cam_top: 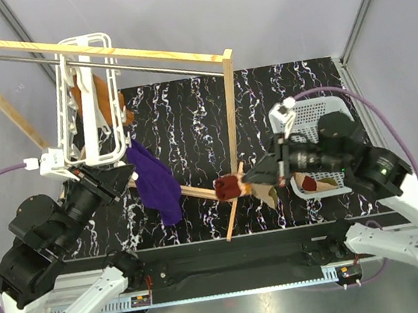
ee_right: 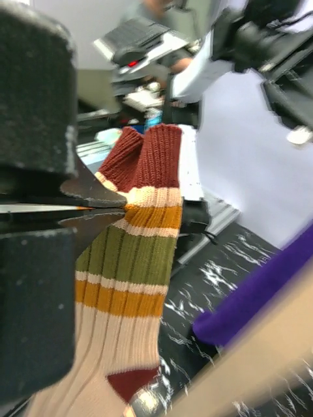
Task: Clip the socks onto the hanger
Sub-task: Pick up the sock from the bin, then clamp the sock onto the hanger.
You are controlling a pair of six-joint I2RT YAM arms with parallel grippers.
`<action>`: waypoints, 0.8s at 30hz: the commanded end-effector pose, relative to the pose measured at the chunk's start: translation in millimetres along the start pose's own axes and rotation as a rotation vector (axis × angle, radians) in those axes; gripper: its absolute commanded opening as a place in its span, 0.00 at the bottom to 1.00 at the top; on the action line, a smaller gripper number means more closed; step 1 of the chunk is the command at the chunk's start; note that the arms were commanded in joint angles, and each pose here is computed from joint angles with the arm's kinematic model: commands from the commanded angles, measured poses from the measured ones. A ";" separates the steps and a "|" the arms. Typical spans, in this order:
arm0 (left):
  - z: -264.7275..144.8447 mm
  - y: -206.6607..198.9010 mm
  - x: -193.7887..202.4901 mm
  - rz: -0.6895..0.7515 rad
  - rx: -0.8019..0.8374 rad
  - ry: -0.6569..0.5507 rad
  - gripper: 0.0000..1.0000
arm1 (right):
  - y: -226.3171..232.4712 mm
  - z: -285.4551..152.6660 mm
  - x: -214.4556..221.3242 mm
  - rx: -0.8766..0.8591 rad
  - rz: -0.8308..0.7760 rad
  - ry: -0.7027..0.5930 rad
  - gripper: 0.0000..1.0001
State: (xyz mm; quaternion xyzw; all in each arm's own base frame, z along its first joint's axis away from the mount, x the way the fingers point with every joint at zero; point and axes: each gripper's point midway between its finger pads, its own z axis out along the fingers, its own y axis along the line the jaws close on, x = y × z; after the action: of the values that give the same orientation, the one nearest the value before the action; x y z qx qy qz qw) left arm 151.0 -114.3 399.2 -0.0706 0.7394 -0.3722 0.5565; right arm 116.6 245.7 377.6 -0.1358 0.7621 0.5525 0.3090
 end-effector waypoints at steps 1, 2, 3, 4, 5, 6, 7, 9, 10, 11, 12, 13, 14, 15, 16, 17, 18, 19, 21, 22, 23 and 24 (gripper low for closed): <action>1.3 -6.7 -5.1 -0.007 0.024 -0.016 0.00 | 15.3 19.9 -21.6 0.037 -0.078 -0.137 0.00; 0.6 -6.3 -5.4 -0.005 0.022 -0.016 0.00 | 19.3 32.8 -9.7 0.043 -0.082 -0.113 0.00; -0.8 -5.6 -5.4 -0.003 0.018 -0.014 0.00 | 22.7 39.6 -7.4 0.047 -0.087 -0.116 0.00; -2.6 -5.6 -6.7 -0.005 0.018 -0.018 0.00 | 28.6 44.9 -2.7 0.043 -0.100 -0.115 0.00; -3.5 -5.6 -6.8 -0.008 0.018 -0.018 0.00 | 33.3 56.6 5.4 0.062 -0.114 -0.116 0.00; -4.7 -5.5 -7.3 -0.011 0.017 -0.020 0.00 | 41.2 62.5 5.6 0.052 -0.120 -0.132 0.00; -5.7 -6.1 -6.7 -0.016 0.023 -0.019 0.00 | 46.9 67.7 6.7 0.049 -0.121 -0.142 0.00; -7.9 -8.5 -7.0 -0.037 0.035 -0.021 0.00 | 53.8 85.5 9.9 0.075 -0.118 -0.170 0.00; -9.1 -10.7 -5.5 -0.043 0.051 -0.016 0.00 | 54.5 91.2 9.4 0.090 -0.105 -0.183 0.00; -9.2 -11.9 -4.7 -0.054 0.058 -0.014 0.00 | 49.8 102.3 6.2 0.142 -0.096 -0.217 0.00; -10.0 -12.5 -4.1 -0.059 0.063 -0.012 0.00 | 50.2 107.4 7.4 0.158 -0.084 -0.229 0.00; -11.3 -14.0 -4.6 -0.066 0.071 -0.015 0.00 | 50.9 112.0 5.2 0.168 -0.057 -0.250 0.00; -12.2 -14.5 -4.0 -0.078 0.075 -0.013 0.00 | 47.5 121.9 3.3 0.196 -0.051 -0.274 0.00; -13.0 -15.1 -4.6 -0.087 0.079 -0.018 0.00 | 52.7 126.1 3.1 0.189 -0.043 -0.292 0.00; -13.3 -15.4 -3.9 -0.093 0.084 -0.019 0.00 | 51.1 131.6 2.5 0.207 -0.041 -0.307 0.00; -13.4 -16.8 -3.6 -0.107 0.090 -0.017 0.00 | 46.4 140.1 -1.4 0.250 -0.043 -0.337 0.00; -13.6 -19.1 -4.9 -0.113 0.100 -0.022 0.00 | 45.9 143.4 -2.9 0.261 -0.044 -0.350 0.00; -14.2 -20.4 -4.7 -0.118 0.106 -0.018 0.00 | 47.6 146.8 -3.5 0.263 -0.047 -0.361 0.00; -12.3 -21.0 -2.9 -0.131 0.099 -0.003 0.00 | 53.1 153.7 -8.3 0.248 -0.050 -0.393 0.00; -12.4 -21.3 -3.0 -0.137 0.097 -0.001 0.00 | 52.9 156.7 -7.7 0.251 -0.064 -0.393 0.00; -12.6 -22.0 -2.8 -0.151 0.095 0.004 0.00 | 54.5 159.9 -9.1 0.254 -0.070 -0.395 0.00; -12.0 -20.5 -2.0 -0.154 0.086 0.007 0.00 | 56.6 162.2 -9.8 0.249 -0.077 -0.396 0.00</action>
State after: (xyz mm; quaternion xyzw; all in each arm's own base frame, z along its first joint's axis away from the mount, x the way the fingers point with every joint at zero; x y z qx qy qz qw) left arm 138.3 -114.5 408.8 -0.1013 0.7206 -0.4212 0.5413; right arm 132.1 412.5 343.4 -0.0672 0.7863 0.4256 0.4428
